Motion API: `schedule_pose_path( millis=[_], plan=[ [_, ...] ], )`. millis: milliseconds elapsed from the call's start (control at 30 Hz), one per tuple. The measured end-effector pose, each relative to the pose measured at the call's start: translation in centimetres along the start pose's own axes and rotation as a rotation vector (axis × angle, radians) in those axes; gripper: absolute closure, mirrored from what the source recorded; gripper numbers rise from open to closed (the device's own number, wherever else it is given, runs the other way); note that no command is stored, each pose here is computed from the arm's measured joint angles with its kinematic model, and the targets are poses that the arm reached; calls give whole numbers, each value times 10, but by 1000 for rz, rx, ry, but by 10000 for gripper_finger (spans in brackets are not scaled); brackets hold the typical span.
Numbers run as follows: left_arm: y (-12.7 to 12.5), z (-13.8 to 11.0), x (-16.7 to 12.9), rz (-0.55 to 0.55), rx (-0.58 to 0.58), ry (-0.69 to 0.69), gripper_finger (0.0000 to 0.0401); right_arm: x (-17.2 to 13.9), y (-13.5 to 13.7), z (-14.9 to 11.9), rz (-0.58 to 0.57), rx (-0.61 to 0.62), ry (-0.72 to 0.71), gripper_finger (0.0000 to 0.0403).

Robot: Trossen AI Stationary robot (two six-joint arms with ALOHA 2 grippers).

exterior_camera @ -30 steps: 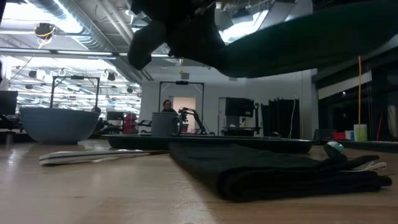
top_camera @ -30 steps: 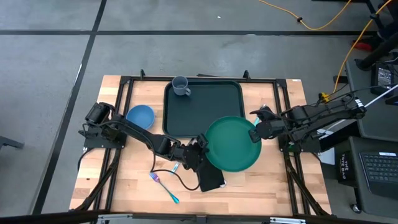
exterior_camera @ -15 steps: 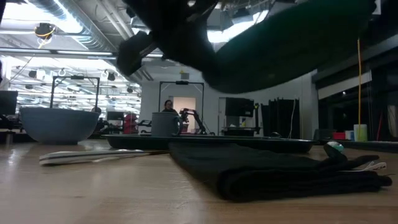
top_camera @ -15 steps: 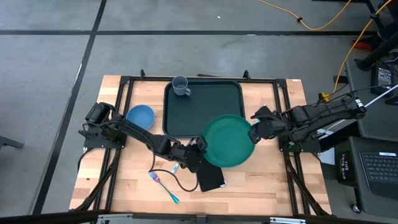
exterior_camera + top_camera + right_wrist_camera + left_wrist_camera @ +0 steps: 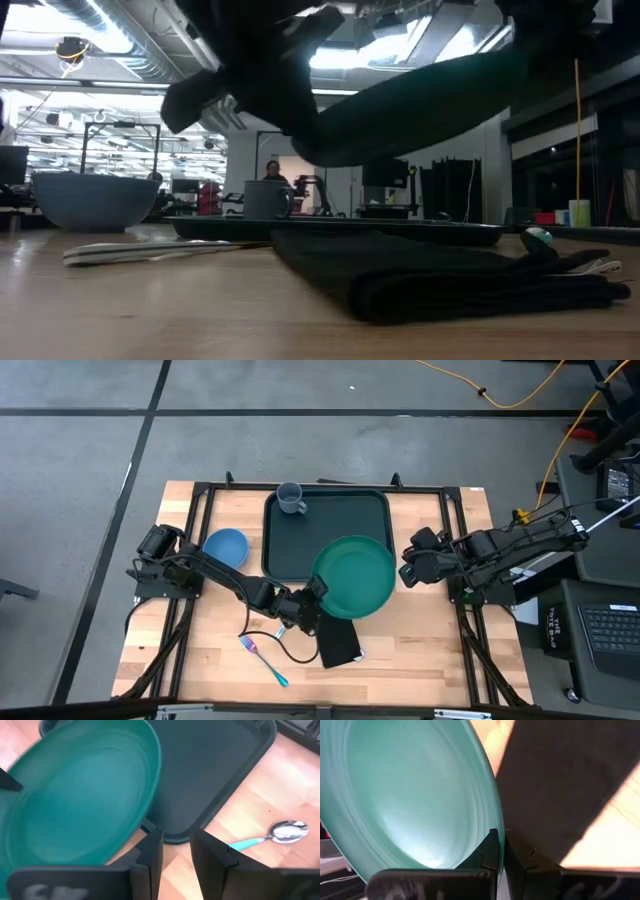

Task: Set up tray
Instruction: Put the plate on the tray to the bottom of the mug

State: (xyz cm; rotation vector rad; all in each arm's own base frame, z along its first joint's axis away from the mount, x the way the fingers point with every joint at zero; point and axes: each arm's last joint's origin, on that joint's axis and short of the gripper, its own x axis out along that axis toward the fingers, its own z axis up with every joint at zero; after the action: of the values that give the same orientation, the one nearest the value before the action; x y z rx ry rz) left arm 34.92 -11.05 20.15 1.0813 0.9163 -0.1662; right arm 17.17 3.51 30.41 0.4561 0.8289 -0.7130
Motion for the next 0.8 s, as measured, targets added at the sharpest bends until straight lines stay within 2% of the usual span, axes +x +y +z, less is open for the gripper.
schedule_pose_path(
  millis=[100, 300, 500, 600, 800],
  plan=[
    [-3, -4, 0, -26, -13, 42, 399, 0, -1, -1, -10, -16, 6, 322],
    [3, -16, -8, -55, -100, 93, 399, 0, -2, 1, -53, -59, -61, 393],
    [17, -30, -25, -87, -211, 88, 399, 4, 0, 1, -94, -106, -170, 396],
    [23, -40, -29, -151, -285, 89, 399, 16, 4, -6, -109, -159, -242, 398],
    [35, -60, -27, -173, -358, 155, 399, 50, 10, -25, -69, -246, -314, 399]
  ],
)
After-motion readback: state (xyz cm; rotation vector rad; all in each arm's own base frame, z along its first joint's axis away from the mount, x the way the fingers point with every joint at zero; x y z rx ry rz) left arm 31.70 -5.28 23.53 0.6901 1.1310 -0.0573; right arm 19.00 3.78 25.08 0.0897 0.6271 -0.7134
